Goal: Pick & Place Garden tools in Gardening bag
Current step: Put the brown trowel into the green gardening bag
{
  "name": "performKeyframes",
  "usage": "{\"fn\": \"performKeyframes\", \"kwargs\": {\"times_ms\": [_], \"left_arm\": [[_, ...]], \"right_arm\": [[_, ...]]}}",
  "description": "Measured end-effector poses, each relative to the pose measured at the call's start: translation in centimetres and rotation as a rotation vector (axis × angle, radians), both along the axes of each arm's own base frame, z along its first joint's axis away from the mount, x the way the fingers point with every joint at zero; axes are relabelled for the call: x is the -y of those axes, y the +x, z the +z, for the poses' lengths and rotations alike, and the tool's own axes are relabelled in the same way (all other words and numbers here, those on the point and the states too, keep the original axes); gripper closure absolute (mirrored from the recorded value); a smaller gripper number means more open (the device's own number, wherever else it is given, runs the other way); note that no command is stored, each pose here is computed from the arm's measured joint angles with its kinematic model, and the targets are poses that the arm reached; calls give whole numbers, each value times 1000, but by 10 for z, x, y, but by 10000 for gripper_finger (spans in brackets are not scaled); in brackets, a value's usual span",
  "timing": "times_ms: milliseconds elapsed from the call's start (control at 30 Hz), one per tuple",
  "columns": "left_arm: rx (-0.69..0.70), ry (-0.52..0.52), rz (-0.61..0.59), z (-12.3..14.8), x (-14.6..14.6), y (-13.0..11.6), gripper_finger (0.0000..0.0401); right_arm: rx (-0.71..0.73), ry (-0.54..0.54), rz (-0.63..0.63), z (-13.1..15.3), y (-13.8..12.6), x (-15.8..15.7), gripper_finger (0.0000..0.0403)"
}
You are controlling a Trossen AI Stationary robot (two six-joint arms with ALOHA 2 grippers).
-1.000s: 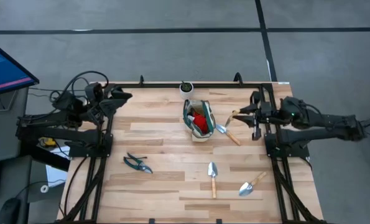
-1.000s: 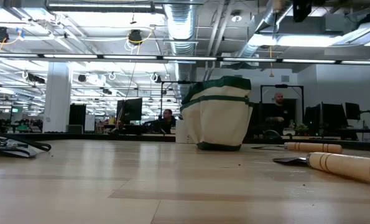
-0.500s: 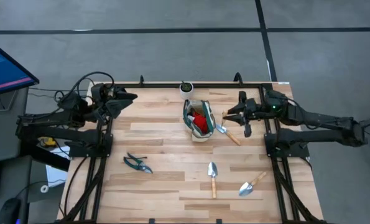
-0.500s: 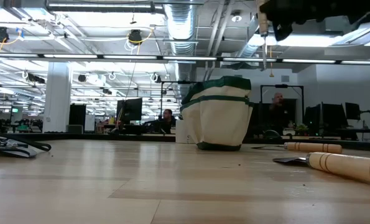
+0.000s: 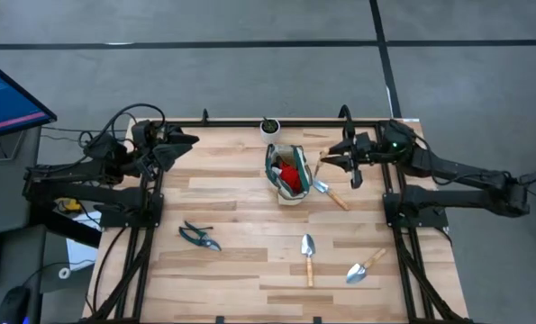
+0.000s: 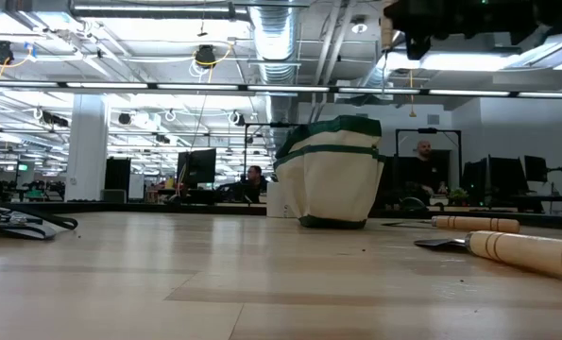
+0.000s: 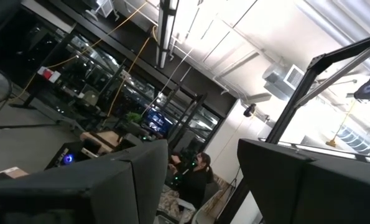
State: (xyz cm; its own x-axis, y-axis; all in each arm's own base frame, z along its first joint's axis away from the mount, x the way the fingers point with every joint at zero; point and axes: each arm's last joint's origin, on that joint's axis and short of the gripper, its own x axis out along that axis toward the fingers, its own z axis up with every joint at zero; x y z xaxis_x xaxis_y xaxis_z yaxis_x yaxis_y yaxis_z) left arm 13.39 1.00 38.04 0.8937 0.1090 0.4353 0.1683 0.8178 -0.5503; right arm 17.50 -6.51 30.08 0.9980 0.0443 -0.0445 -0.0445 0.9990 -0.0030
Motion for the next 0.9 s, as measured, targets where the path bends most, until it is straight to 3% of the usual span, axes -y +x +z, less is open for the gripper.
{"fn": "performKeyframes", "kwargs": {"times_ms": [400,900], "left_arm": [[1,0,0,0,0,0,215],[1,7,3,0,0,0,215]], "right_arm": [[21,39,55,-7,11,25,339],[19,52,66,-9,5,39,339]]}}
